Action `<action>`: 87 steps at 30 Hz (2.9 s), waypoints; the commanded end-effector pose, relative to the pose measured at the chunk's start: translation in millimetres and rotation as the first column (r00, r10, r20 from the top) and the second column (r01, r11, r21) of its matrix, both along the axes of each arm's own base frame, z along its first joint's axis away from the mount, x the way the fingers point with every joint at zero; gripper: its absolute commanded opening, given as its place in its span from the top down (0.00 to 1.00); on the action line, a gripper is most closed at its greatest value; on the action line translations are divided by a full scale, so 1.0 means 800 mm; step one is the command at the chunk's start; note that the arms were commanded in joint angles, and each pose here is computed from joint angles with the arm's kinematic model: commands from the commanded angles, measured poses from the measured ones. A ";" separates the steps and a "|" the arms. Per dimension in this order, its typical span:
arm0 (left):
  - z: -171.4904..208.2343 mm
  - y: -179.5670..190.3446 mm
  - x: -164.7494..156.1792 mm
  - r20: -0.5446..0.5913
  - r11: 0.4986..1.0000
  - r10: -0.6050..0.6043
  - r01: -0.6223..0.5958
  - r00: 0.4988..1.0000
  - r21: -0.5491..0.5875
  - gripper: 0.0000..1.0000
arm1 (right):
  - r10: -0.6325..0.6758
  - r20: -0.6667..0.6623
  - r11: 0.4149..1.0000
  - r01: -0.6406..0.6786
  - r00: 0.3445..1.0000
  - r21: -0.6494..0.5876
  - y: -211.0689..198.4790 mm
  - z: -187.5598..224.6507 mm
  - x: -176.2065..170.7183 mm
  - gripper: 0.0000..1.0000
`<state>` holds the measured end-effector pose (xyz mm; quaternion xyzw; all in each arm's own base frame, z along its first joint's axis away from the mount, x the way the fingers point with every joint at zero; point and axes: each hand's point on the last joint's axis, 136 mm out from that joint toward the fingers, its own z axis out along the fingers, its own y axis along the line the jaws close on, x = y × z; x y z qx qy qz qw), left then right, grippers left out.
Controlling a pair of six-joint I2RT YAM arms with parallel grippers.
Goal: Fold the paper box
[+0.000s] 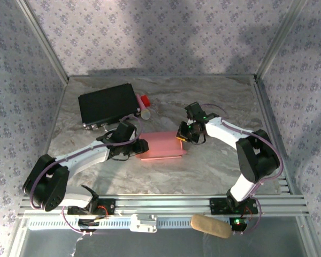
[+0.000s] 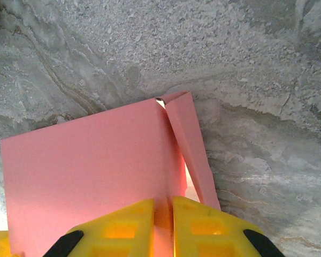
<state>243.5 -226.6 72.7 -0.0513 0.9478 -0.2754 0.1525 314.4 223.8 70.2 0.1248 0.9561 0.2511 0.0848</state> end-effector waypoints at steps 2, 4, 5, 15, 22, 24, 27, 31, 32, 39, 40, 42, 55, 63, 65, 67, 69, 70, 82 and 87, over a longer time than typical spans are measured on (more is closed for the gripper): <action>0.006 -0.011 -0.006 0.007 0.998 -0.023 0.023 1.000 -0.050 0.65 | 0.013 -0.013 1.000 -0.013 1.000 0.007 0.004 -0.006 -0.003 0.85; 0.004 -0.010 -0.007 0.006 0.998 -0.026 0.026 1.000 -0.049 0.72 | 0.013 -0.012 1.000 -0.013 1.000 0.006 0.004 -0.007 -0.002 0.85; 0.002 -0.010 -0.009 0.002 0.999 -0.028 0.028 1.000 -0.045 0.74 | 0.014 -0.013 1.000 -0.014 1.000 0.004 0.004 -0.008 -0.003 0.85; -0.033 0.021 -0.022 -0.032 0.986 -0.038 0.043 0.999 0.162 0.76 | 0.024 -0.011 0.999 -0.024 1.000 -0.040 -0.001 -0.017 -0.006 0.85; -0.031 0.037 -0.020 -0.001 0.933 -0.064 0.060 0.998 0.354 0.65 | 0.039 -0.003 0.995 -0.040 0.999 -0.091 -0.002 -0.021 -0.007 0.85; -0.029 0.037 -0.020 0.007 0.926 -0.070 0.062 0.998 0.372 0.65 | 0.039 0.004 0.994 -0.039 0.999 -0.103 -0.003 -0.020 -0.007 0.86; -0.022 0.035 -0.016 0.034 0.924 -0.068 0.050 0.997 0.378 0.64 | 0.049 0.038 0.992 -0.044 0.998 -0.119 -0.004 -0.010 -0.008 0.86; 0.001 0.032 -0.011 0.093 0.939 -0.050 0.015 0.994 0.344 0.55 | 0.050 0.118 0.993 -0.036 0.992 -0.114 -0.009 0.011 -0.015 0.79; 0.009 0.030 -0.010 0.113 0.944 -0.047 0.008 0.992 0.330 0.51 | 0.047 0.136 0.994 -0.032 0.990 -0.108 -0.012 0.015 -0.017 0.76; 0.027 0.029 -0.007 0.125 0.968 -0.032 -0.001 0.992 0.249 0.37 | 0.112 0.149 0.994 -0.109 0.982 -0.025 -0.008 0.017 -0.040 0.54; 0.023 0.031 -0.005 0.119 0.974 -0.021 -0.007 0.993 0.225 0.37 | 0.121 0.149 0.993 -0.122 0.981 -0.002 -0.005 0.015 -0.044 0.53; 0.016 0.032 -0.001 0.110 0.986 -0.007 -0.011 0.994 0.163 0.36 | 0.135 0.145 0.990 -0.141 0.980 0.028 -0.001 0.011 -0.050 0.50; -0.035 0.046 -0.013 0.045 0.983 -0.002 -0.006 0.999 0.183 0.38 | 0.144 0.077 0.989 -0.146 0.987 0.018 -0.011 -0.031 -0.078 0.53; -0.064 0.051 -0.021 0.000 0.969 -0.018 0.017 1.000 0.247 0.40 | 0.137 0.023 0.991 -0.137 0.990 0.004 -0.011 -0.063 -0.084 0.63; -0.071 0.053 -0.024 -0.005 0.968 -0.011 0.012 1.000 0.249 0.46 | 0.127 0.025 0.992 -0.127 0.992 0.008 -0.013 -0.063 -0.084 0.64; -0.075 0.054 -0.025 -0.004 0.970 -0.004 0.005 1.000 0.244 0.53 | 0.120 0.030 0.993 -0.121 0.992 0.009 -0.016 -0.061 -0.084 0.64; -0.079 0.055 -0.027 -0.007 0.971 0.000 0.002 1.000 0.238 0.57 | 0.119 0.032 0.993 -0.120 0.992 0.011 -0.018 -0.059 -0.083 0.65; -0.082 0.057 -0.029 -0.012 0.970 0.005 -0.002 1.000 0.242 0.58 | 0.119 0.032 0.993 -0.119 0.992 0.012 -0.019 -0.058 -0.083 0.64; -0.028 0.049 -0.024 0.090 0.992 0.025 -0.036 0.996 0.118 0.58 | 0.127 0.005 0.991 -0.127 0.992 0.043 -0.020 -0.064 -0.078 0.65; 0.016 0.052 -0.024 0.133 0.995 0.020 -0.032 0.991 0.090 0.48 | 0.130 0.011 0.990 -0.131 0.991 0.045 -0.018 -0.060 -0.075 0.66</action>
